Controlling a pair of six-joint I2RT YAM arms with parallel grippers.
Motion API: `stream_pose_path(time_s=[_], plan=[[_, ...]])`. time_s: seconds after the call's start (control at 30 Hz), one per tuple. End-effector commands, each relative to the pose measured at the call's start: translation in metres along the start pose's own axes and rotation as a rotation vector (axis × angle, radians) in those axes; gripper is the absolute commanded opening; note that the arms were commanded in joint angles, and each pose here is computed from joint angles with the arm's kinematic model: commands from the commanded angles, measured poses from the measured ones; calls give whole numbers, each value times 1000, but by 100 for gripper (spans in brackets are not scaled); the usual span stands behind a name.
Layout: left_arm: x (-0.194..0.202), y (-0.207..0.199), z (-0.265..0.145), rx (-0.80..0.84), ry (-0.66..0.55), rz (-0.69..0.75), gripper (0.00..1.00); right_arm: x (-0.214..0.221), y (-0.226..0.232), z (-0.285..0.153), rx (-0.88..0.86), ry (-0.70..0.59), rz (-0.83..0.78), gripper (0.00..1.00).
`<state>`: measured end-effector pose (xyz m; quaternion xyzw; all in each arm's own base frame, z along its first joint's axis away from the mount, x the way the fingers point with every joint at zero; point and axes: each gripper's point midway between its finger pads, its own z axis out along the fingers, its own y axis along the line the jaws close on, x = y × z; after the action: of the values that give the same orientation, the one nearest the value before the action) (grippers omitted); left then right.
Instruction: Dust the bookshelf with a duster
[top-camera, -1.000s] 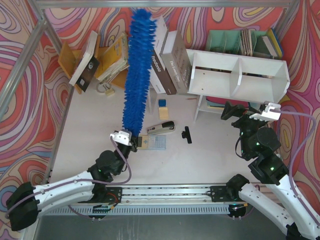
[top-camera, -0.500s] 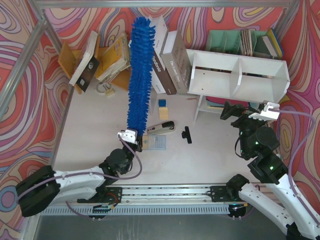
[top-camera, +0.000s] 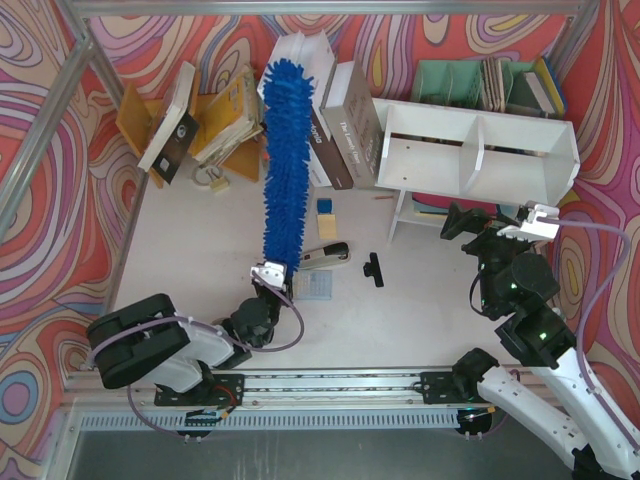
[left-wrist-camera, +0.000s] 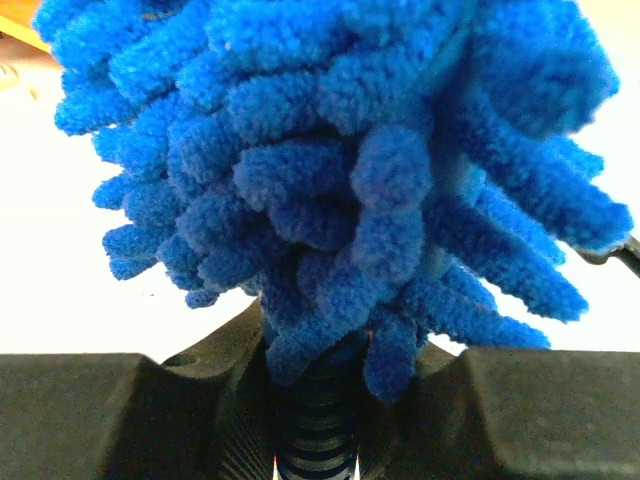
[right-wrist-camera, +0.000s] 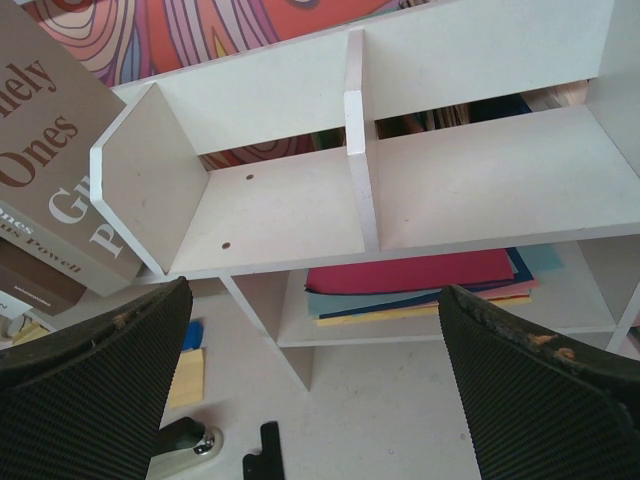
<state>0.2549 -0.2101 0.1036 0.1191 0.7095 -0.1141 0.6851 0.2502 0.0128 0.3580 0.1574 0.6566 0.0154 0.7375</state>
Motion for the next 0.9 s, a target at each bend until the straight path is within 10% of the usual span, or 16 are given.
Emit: stream_pose_path(time_s=[0.0, 0.87], plan=[[-31, -7, 5, 23, -99, -56, 0, -2, -6, -1, 23, -8, -13, 99], [-66, 4, 0, 220, -52, 513, 0, 1, -3, 0, 12, 3, -13, 99]])
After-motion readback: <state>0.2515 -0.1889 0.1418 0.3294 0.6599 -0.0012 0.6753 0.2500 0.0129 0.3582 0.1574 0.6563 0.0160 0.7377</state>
